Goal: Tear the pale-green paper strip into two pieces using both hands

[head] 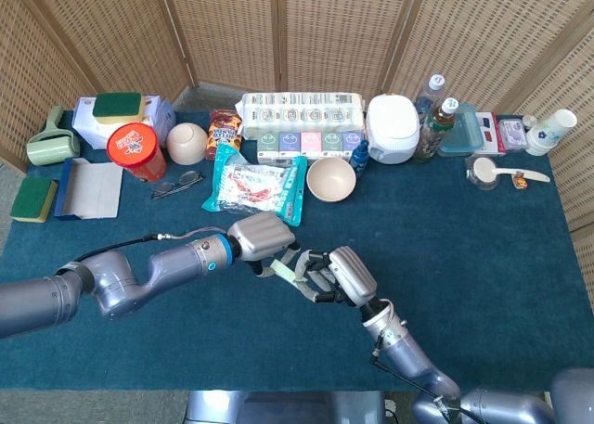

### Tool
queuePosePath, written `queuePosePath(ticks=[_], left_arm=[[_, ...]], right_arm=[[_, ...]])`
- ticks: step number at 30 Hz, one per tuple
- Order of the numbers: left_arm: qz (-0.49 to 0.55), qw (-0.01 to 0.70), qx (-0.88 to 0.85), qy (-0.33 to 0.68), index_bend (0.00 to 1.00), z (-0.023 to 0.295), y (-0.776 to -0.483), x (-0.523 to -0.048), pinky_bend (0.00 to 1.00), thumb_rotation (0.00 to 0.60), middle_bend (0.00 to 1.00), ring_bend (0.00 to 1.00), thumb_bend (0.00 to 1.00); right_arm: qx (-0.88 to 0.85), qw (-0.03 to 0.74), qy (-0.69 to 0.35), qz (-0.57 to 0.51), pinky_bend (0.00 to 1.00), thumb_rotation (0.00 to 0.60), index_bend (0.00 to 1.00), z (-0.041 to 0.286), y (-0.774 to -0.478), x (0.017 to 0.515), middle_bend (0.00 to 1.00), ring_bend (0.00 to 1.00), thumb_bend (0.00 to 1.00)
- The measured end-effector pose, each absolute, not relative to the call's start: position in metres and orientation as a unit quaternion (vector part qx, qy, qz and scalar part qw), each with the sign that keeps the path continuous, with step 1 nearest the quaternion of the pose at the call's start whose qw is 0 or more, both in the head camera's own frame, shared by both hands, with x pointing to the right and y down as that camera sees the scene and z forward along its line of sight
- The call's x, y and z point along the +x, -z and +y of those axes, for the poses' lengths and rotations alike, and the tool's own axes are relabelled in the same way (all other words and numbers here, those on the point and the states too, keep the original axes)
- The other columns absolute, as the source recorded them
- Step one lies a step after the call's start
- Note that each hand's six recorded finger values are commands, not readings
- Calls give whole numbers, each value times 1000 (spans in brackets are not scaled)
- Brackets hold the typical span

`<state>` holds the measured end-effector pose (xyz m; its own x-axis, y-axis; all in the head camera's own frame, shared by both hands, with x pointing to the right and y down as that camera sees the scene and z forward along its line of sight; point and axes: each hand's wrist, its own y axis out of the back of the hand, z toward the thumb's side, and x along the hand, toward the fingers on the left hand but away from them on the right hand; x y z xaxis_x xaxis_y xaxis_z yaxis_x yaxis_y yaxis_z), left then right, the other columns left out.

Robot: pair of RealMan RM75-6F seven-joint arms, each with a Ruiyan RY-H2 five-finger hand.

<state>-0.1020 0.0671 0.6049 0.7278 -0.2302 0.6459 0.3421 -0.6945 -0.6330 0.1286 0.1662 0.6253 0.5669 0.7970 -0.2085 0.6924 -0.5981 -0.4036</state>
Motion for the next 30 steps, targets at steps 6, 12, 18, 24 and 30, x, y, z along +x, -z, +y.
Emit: queuePosePath(ticks=[6,12,18,24,30], left_arm=[[-34,390,-843,368,686,67,-605,-102,1000,600,1000,1000,387],[-36,391,-842,370,690,67,-606,-103,1000,600,1000,1000,388],[-38,390,-841,373,696,67,-609,-103,1000,600,1000,1000,388],[-40,389,-839,379,702,68,-613,-108,1000,600,1000,1000,388],[-39,382,-838,387,703,69,-618,-115,1000,600,1000,1000,388]], right_arm=[[-873,140,-186,-427,994,600,840,166,-625,129,991,1000,428],[-874,138,-187,-428,994,600,883,166,-625,130,997,1000,429],[-872,135,-189,-430,994,600,893,166,-627,132,1000,1000,437],[-871,135,-191,-432,993,600,901,166,-628,135,1000,1000,441],[-870,134,-194,-433,992,600,903,167,-628,139,1000,1000,447]])
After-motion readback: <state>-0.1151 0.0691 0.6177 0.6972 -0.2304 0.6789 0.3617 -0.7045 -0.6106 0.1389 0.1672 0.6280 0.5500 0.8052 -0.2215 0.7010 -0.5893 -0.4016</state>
